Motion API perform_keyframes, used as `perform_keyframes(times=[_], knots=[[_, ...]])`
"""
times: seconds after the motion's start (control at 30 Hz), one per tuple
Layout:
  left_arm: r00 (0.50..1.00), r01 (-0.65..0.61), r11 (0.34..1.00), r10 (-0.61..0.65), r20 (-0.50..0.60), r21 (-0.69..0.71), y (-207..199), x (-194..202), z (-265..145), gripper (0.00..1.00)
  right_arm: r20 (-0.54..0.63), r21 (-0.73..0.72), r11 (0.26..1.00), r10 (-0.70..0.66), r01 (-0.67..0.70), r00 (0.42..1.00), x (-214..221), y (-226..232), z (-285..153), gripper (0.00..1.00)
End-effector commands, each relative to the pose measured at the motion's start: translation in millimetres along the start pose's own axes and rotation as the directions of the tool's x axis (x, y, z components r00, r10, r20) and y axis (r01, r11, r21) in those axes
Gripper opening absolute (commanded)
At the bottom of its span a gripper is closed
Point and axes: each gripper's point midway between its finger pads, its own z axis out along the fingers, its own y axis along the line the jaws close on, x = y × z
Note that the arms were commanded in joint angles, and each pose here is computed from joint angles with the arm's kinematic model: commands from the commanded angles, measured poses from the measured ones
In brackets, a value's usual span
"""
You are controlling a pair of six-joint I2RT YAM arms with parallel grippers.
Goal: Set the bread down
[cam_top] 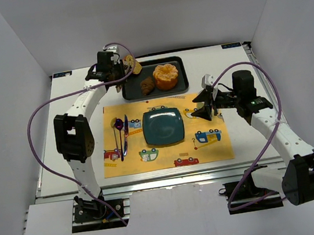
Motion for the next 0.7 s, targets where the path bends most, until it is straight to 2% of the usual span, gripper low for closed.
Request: perform_keyframes(times=[0.0,0.23,0.67], knots=[[0.987,-0.019,1.000,0.020,0.157,-0.002,-9,-54,-29,0.46,0.022,-0.004,1.000,-0.025,0.025,0.999,-4,1,-2,0.65],[0.981,-0.036,0.999,0.041,0.187,-0.027,-11,-64,-31,0.46,0.022,-0.001,1.000,-0.024,0.024,0.999,-3,0,-3,0.65],[0.990,-0.042,0.996,0.053,0.131,-0.084,-1,-49,2,0.47,0.021,0.001,1.000,-0.018,0.018,1.000,0,-1,-3,0.65]])
